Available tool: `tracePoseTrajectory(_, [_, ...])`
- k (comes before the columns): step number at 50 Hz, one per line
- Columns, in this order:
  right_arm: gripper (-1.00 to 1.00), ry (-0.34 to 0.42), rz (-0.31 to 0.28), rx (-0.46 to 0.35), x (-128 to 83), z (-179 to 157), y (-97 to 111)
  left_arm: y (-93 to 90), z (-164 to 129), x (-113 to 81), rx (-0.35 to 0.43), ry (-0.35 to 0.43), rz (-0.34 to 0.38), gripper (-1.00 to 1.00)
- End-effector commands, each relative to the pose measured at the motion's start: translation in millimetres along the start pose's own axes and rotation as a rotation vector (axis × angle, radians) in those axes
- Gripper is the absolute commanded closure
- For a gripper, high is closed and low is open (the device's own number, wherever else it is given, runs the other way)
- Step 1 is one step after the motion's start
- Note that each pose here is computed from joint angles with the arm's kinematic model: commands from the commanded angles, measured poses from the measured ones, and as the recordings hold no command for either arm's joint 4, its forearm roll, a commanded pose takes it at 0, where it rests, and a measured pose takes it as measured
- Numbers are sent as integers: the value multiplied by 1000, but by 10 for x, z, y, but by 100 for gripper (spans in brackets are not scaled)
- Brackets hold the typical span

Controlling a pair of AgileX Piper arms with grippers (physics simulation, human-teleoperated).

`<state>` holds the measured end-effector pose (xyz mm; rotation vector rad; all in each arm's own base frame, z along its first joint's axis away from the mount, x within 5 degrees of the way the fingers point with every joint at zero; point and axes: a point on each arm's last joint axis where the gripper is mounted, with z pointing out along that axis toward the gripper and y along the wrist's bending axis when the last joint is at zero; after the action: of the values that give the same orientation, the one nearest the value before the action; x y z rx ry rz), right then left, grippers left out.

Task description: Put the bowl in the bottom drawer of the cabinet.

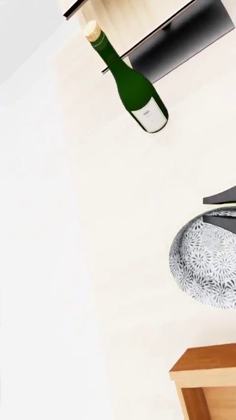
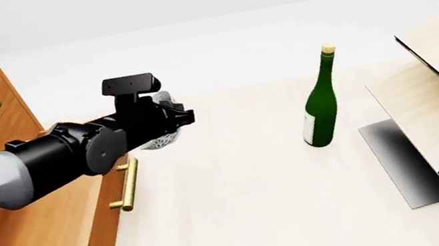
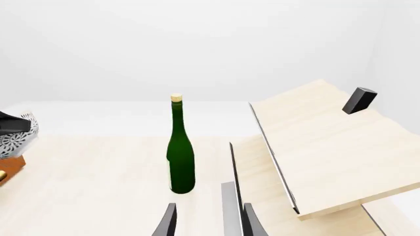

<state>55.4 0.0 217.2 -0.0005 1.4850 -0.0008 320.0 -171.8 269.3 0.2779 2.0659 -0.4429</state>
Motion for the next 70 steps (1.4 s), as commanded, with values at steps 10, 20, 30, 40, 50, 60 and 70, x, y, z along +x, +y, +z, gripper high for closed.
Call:
tracePoseTrajectory(10, [-100, 0, 0, 0, 0, 0, 0, 222, -187, -60, -48, -56, -17, 100])
tracePoseTrajectory(20, [-100, 0, 0, 0, 0, 0, 0, 355, -320, -34, -78, -88, -40, 100])
tracePoseTrajectory(30, [-100, 0, 0, 0, 0, 0, 0, 491, -398, 2, -113, -104, -57, 100])
tracePoseTrajectory(40, [-100, 0, 0, 0, 0, 0, 0, 597, -528, 62, -137, -144, -86, 100])
tracePoseTrajectory(50, [-100, 0, 0, 0, 0, 0, 0, 716, -626, 136, -169, -171, -104, 100])
tracePoseTrajectory(60, [-100, 0, 0, 0, 0, 0, 0, 816, -768, 217, -201, -199, -130, 100])
tracePoseTrajectory(70, [-100, 0, 0, 0, 0, 0, 0, 903, -875, 289, -227, -230, -169, 100])
